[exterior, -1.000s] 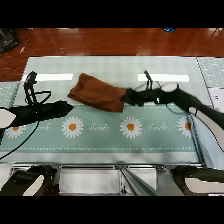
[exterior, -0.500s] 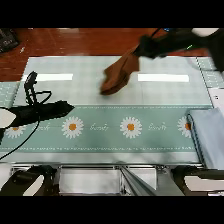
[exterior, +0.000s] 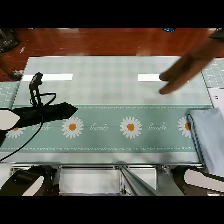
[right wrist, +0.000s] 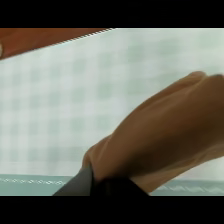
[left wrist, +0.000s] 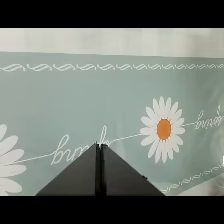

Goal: Fold the shirts.

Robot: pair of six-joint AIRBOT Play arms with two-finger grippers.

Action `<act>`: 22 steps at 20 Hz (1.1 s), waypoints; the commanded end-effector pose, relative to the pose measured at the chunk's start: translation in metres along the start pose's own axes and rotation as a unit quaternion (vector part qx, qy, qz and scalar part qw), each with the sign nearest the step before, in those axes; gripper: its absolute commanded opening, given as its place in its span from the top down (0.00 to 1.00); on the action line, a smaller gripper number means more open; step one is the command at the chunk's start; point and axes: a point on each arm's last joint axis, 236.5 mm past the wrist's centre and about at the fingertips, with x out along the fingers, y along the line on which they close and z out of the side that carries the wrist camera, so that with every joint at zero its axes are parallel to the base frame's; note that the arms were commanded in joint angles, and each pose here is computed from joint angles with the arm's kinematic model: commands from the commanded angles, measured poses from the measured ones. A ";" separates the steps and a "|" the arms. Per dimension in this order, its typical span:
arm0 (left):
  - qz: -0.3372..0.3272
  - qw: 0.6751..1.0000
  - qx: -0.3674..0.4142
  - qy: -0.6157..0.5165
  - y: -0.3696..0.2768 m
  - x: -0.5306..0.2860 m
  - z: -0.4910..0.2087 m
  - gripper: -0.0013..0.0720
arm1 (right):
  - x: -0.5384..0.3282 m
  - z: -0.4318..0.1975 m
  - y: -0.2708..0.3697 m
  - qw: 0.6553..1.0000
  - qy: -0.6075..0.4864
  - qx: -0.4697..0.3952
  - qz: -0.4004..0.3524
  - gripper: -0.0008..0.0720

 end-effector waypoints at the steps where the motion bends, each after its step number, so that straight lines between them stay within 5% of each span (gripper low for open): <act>1: -0.004 1.000 0.006 -0.007 -0.004 0.001 0.002 0.96 | -0.060 -0.017 -0.058 0.995 -0.006 0.068 -0.068 0.96; 7: -0.003 1.000 0.006 -0.024 -0.004 0.001 0.010 0.96 | -0.129 -0.089 -0.163 0.954 0.012 0.177 -0.241 0.96; 15: -0.004 0.999 0.006 -0.051 -0.004 0.000 0.023 0.96 | -0.150 -0.285 -0.244 0.818 0.100 0.425 -0.374 0.95; 16: -0.003 0.999 0.006 -0.051 -0.004 0.000 0.023 0.96 | -0.160 -0.299 -0.250 0.794 0.105 0.441 -0.406 0.86; 18: -0.003 0.999 0.007 -0.054 -0.004 0.000 0.025 0.96 | -0.178 -0.313 -0.258 0.752 0.105 0.467 -0.453 0.42; 22: 0.010 0.996 0.019 -0.089 0.005 0.003 0.051 0.96 | -0.156 -0.251 -0.278 0.810 -0.013 0.421 -0.408 0.46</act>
